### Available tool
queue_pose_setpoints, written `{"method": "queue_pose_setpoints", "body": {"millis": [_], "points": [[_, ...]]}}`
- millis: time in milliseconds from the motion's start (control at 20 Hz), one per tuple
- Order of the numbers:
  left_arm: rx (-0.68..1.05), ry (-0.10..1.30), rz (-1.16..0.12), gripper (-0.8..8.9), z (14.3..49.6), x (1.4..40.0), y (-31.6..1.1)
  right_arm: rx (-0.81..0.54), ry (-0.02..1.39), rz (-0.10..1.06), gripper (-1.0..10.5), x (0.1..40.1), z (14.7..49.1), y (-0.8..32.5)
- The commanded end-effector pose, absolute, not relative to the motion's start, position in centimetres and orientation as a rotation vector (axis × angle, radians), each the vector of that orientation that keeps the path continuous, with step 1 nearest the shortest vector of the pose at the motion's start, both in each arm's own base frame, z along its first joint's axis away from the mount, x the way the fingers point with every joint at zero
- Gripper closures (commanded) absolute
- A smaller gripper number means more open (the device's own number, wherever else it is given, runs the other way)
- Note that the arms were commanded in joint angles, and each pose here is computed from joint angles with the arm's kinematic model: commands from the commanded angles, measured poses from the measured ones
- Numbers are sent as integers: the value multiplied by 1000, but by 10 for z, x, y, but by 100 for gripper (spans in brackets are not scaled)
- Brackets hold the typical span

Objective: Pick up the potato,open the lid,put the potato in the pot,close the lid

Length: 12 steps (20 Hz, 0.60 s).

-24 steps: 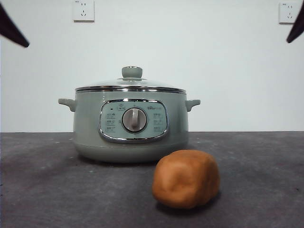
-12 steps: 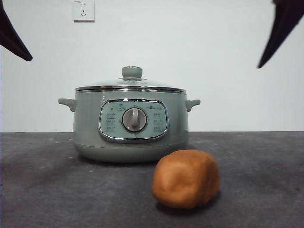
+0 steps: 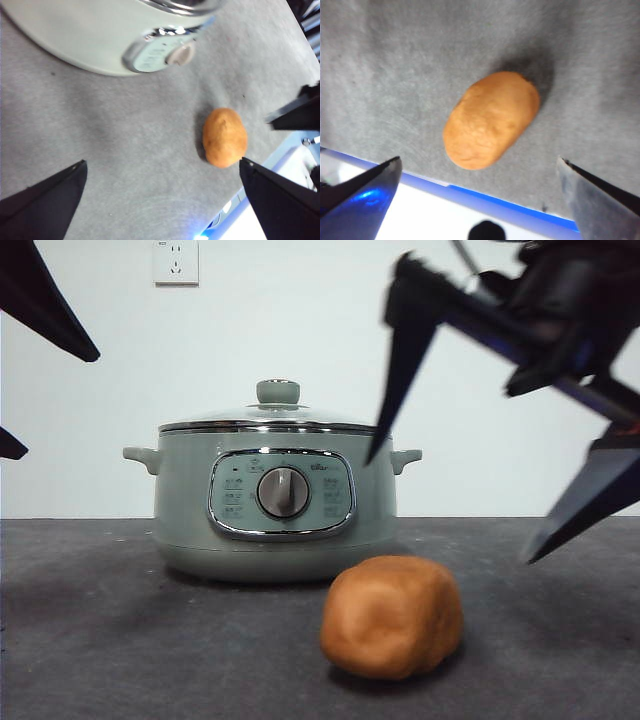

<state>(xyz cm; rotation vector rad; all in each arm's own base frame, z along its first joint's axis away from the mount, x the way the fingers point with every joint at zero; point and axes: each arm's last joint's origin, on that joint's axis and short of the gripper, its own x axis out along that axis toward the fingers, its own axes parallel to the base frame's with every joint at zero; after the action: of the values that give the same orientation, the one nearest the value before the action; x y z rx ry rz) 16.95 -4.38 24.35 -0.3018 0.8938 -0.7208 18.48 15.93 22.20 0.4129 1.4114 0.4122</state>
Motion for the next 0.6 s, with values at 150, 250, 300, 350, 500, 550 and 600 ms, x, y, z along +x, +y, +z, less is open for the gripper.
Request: {"method": "queue_pose_setpoints", "body": {"millis": [150, 250, 300, 350, 500, 550, 600], "points": [[-276, 898, -755, 293, 243, 168, -48, 368, 1438, 368, 191, 191, 216, 182], [-270, 901, -763, 293, 243, 168, -50, 342, 1454, 353, 191, 193, 212, 190], [-267, 901, -767, 293, 243, 168, -50, 328, 1463, 341, 191, 195, 211, 193], [-261, 899, -772, 293, 243, 167, -51, 312, 1471, 327, 191, 196, 209, 196], [-251, 896, -776, 293, 243, 167, -51, 265, 1491, 283, 192, 199, 202, 203], [-249, 895, -776, 293, 243, 167, -51, 257, 1510, 259, 192, 200, 196, 207], [-247, 893, -777, 293, 243, 167, -51, 257, 1519, 249, 192, 201, 193, 209]]}}
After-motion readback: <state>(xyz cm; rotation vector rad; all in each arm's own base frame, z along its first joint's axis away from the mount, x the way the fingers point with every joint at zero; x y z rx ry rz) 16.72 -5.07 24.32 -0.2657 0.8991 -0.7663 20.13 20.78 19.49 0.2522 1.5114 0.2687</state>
